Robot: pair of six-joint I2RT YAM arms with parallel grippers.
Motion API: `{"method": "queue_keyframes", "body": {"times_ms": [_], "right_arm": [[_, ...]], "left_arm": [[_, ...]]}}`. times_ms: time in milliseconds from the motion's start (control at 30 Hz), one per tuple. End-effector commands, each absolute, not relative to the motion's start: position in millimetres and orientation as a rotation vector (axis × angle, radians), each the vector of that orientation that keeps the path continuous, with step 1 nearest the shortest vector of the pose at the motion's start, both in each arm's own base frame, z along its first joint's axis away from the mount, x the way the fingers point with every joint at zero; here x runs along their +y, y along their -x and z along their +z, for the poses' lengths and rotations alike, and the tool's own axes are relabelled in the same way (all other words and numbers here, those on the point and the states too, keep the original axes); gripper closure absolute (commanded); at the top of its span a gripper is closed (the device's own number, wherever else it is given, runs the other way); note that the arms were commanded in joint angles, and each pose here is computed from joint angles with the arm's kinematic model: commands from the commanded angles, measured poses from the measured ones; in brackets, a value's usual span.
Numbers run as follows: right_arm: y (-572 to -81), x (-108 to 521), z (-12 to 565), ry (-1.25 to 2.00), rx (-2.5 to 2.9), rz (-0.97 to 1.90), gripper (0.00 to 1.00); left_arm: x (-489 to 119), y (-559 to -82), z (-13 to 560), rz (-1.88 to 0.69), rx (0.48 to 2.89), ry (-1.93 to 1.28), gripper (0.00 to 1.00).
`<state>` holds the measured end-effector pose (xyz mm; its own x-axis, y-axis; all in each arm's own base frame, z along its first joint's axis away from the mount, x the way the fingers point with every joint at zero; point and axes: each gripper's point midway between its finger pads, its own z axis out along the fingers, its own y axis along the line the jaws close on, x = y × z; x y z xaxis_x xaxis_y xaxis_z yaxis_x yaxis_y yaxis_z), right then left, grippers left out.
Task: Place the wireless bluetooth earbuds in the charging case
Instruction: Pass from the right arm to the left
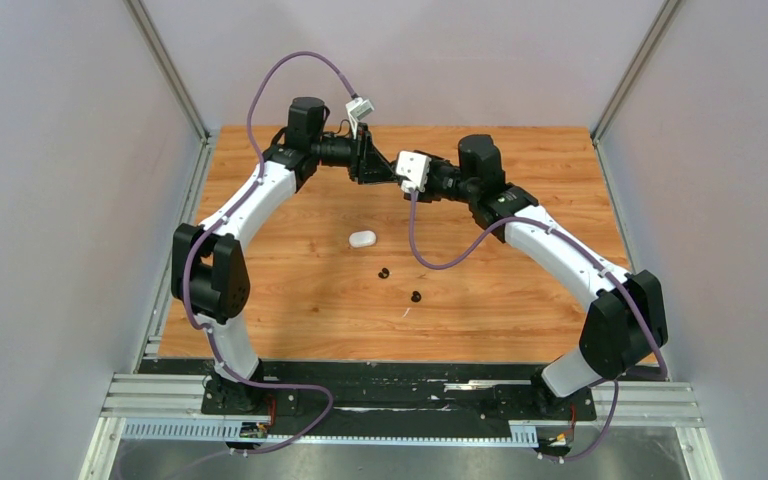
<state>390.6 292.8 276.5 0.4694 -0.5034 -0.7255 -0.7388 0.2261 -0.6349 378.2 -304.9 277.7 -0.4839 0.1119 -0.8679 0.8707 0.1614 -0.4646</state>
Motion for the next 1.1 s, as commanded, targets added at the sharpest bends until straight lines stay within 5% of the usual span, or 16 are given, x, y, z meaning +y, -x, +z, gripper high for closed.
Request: {"method": "queue_keyframes", "body": {"times_ms": [0,900,1067], "right_arm": [[-393.3,301.4,306.0,1.390,1.084,0.199,0.85],[-390.2,308.6,302.3,1.398,1.080,0.208,0.84],[-389.8,309.6,302.3,1.401,1.077,0.209,0.84]], "left_arm": [[-308.8,-381.5,295.5,-1.383,1.674,-0.968,0.55],[-310.3,-384.6,295.8,-1.389,1.672,-0.961,0.50],[-312.0,-382.4,298.5,-1.418,1.649,-0.975,0.59]]}}
